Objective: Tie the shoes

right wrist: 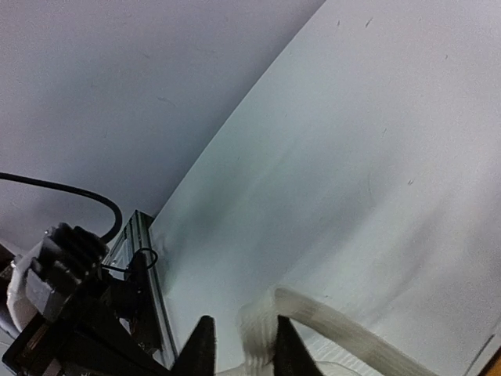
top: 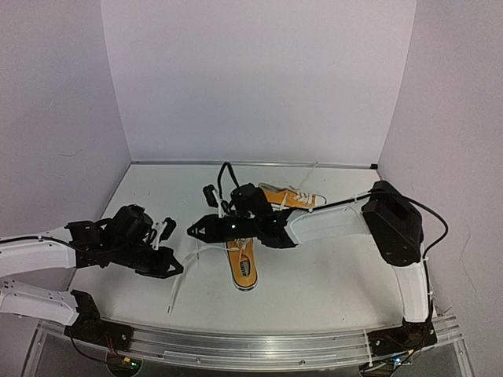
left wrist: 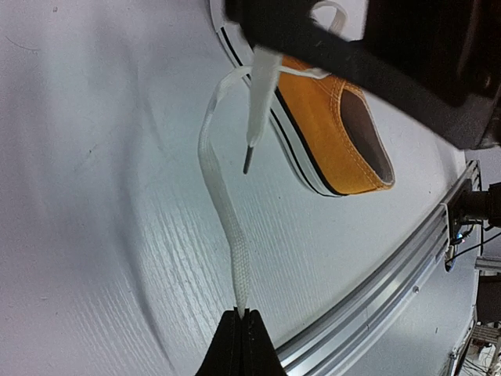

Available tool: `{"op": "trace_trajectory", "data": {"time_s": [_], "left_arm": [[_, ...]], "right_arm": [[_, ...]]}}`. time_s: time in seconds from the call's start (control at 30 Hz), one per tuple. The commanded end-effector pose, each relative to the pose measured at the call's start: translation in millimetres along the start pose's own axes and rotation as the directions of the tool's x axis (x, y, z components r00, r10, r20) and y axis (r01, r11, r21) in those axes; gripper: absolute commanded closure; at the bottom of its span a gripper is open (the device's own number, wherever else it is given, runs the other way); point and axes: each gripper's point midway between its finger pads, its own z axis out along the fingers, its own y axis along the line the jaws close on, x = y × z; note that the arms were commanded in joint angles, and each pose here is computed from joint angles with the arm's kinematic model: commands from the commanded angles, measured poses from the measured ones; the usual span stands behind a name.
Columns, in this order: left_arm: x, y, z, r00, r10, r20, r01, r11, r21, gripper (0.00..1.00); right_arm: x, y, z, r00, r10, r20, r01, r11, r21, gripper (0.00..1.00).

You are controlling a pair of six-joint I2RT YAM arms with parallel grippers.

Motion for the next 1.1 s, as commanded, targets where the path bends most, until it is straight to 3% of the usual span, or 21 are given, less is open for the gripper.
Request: {"op": "trace_trajectory", "data": {"time_s": [0.0, 0.07, 0.13, 0.33, 0.63, 0.77, 0.9, 1.07], "left_arm": [[12, -7, -5, 0.999, 0.005, -0.037, -0.003, 0.998, 0.055, 1.0], [15, -10, -5, 0.999, 0.009, -0.045, -0.006, 0.997, 0.074, 1.0], [16, -8, -4, 0.999, 0.003, -0.05, 0.0, 0.998, 0.069, 1.0], [24, 7, 7, 0.996, -0.029, -0.087, 0.028, 1.0, -0.001, 1.0], [43, 21, 22, 0.983, -0.043, -0.18, 0.035, 0.998, -0.049, 0.99], [47, 22, 26, 0.978, -0.027, -0.207, 0.017, 0.999, -0.049, 0.83], [26, 15, 23, 0.988, 0.014, -0.152, -0.023, 0.998, -0.059, 0.58], [-13, 2, 30, 0.995, 0.061, -0.08, -0.069, 0.993, -0.096, 0.52]], "right_arm": [[1, 16, 6, 1.0, 0.01, -0.011, -0.01, 0.999, -0.052, 0.58], [4, 15, -1, 1.0, 0.008, -0.017, -0.008, 0.999, -0.038, 0.46], [1, 15, -10, 1.0, -0.005, -0.007, 0.005, 1.0, -0.012, 0.42], [-12, 8, -20, 1.0, -0.022, 0.013, 0.021, 1.0, 0.01, 0.49], [-18, -8, -38, 0.999, -0.043, -0.012, 0.044, 0.998, 0.052, 0.47], [-9, -13, -52, 0.998, -0.044, -0.037, 0.046, 0.996, 0.082, 0.47], [-4, -23, -71, 0.999, -0.029, -0.035, 0.033, 0.992, 0.123, 0.47], [-7, -26, -100, 1.0, -0.015, -0.004, 0.015, 0.988, 0.156, 0.47]]}}
